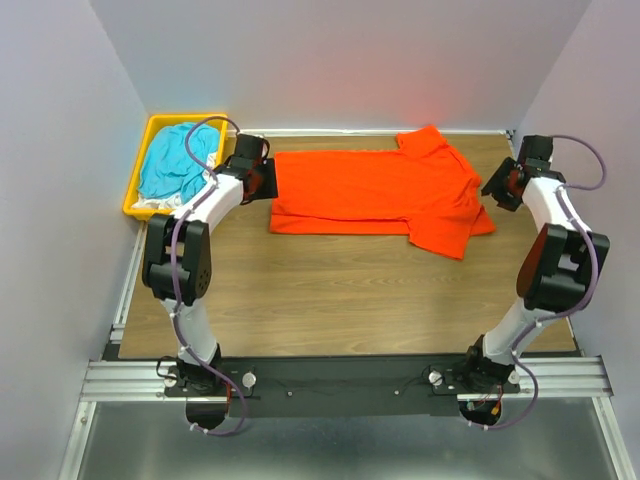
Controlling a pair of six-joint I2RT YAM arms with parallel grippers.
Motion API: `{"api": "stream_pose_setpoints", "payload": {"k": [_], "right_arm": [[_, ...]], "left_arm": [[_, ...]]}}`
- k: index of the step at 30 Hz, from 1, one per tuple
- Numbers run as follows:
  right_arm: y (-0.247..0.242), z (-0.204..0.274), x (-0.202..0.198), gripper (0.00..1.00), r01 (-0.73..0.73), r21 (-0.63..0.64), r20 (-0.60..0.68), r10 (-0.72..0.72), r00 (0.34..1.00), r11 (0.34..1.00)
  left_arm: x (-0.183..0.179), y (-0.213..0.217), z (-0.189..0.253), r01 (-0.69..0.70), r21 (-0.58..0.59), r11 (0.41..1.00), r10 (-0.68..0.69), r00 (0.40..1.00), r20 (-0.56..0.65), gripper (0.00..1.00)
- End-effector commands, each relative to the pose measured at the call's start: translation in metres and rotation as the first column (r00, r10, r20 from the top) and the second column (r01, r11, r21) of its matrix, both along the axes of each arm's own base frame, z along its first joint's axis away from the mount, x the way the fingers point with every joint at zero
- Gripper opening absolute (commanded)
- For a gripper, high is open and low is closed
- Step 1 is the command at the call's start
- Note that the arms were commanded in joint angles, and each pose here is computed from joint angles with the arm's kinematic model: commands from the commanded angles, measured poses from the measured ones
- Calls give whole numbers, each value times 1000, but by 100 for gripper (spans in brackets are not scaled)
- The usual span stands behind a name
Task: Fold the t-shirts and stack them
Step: Fold the tshirt
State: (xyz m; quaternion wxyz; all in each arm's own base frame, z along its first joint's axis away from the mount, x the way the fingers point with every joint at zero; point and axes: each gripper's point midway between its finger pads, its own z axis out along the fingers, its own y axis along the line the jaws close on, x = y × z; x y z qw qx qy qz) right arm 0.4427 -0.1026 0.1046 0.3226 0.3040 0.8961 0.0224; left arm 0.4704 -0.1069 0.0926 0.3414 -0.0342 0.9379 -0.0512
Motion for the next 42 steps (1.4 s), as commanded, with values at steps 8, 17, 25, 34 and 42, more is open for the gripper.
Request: {"api": "stream_pose_setpoints", "payload": {"k": [8,17,25,34,42], "right_arm": [[76,-8,-79,54,-118,-70,-59,114,992,991],[100,-63,-116,52,-119,-62,-172,107,979,991],[96,-86,-112,51,-91,-79,-203,73,977,993],[89,-100,-115,19,-102,-112,-235,73,969,989],[94,-48,-71,1,-123,-115,-91,113,989,986]], "left_arm": [[-34,-5,48,-10,-8,1000,11,988,156,65],[-59,-4,43,30,-33,999,-22,976,216,66],[-72,4,50,19,-36,999,-7,952,307,66],[-73,7,40,12,-23,1000,-4,949,314,66],[-71,5,35,25,-18,1000,-19,954,301,66]]}}
